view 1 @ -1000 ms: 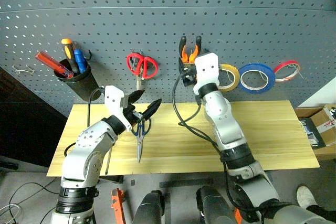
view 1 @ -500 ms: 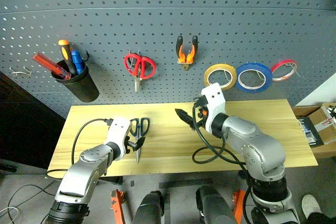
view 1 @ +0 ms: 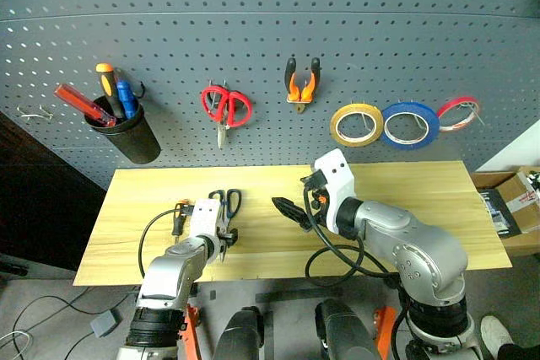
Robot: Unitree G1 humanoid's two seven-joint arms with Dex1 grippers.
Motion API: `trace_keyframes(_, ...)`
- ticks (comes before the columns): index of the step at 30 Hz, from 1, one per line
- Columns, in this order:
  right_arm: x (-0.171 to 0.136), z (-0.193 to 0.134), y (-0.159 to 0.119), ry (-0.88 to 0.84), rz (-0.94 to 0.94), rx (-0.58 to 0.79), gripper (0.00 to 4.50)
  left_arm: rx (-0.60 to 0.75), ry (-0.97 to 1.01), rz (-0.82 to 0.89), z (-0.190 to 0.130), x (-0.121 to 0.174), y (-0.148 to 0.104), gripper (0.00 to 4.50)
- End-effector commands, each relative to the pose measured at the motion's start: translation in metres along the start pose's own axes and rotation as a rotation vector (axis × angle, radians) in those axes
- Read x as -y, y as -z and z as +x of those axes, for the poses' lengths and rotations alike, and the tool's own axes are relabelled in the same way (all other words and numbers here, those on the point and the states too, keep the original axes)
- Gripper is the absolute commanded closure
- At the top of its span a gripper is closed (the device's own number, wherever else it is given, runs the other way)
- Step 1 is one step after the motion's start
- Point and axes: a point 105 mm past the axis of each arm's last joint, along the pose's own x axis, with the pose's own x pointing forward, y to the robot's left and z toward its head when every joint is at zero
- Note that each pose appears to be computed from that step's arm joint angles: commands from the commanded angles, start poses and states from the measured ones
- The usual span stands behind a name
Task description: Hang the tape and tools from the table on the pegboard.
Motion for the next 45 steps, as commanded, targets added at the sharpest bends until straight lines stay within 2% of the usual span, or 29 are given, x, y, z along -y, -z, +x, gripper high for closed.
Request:
trace_keyframes(1,-0.012,-0.007,-0.004,-0.055,-0.013,0.024,0.01,0.003,-0.069,0.011,0.004,-0.005,-0.003,0.45)
trace_keyframes(3,-0.013,-0.009,-0.001,-0.068,-0.009,0.011,0.01,-0.005,-0.093,-0.024,0.006,-0.008,-0.002,0.45)
trace_keyframes(6,-0.013,-0.013,0.006,-0.084,-0.013,-0.026,0.0,-0.01,-0.096,-0.052,0.009,-0.007,0.0,1.07)
trace_keyframes(11,-0.005,-0.018,0.01,-0.066,-0.029,-0.057,0.0,0.015,-0.038,-0.058,0.011,0.001,-0.003,2.59)
trace_keyframes(14,0.0,-0.022,0.011,-0.046,-0.038,-0.062,0.0,0.082,0.002,-0.066,0.005,0.003,-0.012,3.56)
trace_keyframes(15,0.001,-0.024,0.011,-0.042,-0.039,-0.063,0.0,0.093,0.007,-0.085,0.001,0.002,-0.014,3.66)
trace_keyframes(24,0.0,-0.043,0.009,-0.066,-0.099,-0.04,0.0,0.358,0.039,0.11,-0.045,-0.013,-0.049,3.66)
trace_keyframes(27,-0.008,-0.057,-0.005,-0.116,-0.177,0.037,0.0,0.555,0.122,0.339,-0.08,-0.007,-0.066,3.66)
trace_keyframes(31,-0.015,-0.065,-0.009,-0.155,-0.253,0.086,0.0,0.744,0.253,0.605,-0.12,0.015,-0.066,3.66)
trace_keyframes(33,-0.019,-0.067,-0.007,-0.18,-0.278,0.091,0.0,0.834,0.295,0.682,-0.136,0.024,-0.067,3.66)
trace_keyframes(38,-0.018,-0.067,-0.009,-0.211,-0.299,0.121,0.0,0.982,0.249,0.683,-0.154,0.02,-0.09,3.66)
trace_keyframes(42,-0.008,-0.065,-0.019,-0.191,-0.307,0.157,0.0,1.032,0.151,0.616,-0.15,0.006,-0.117,3.67)
trace_keyframes(45,-0.002,-0.062,-0.021,-0.18,-0.324,0.159,0.0,1.033,0.121,0.577,-0.144,-0.001,-0.127,3.67)
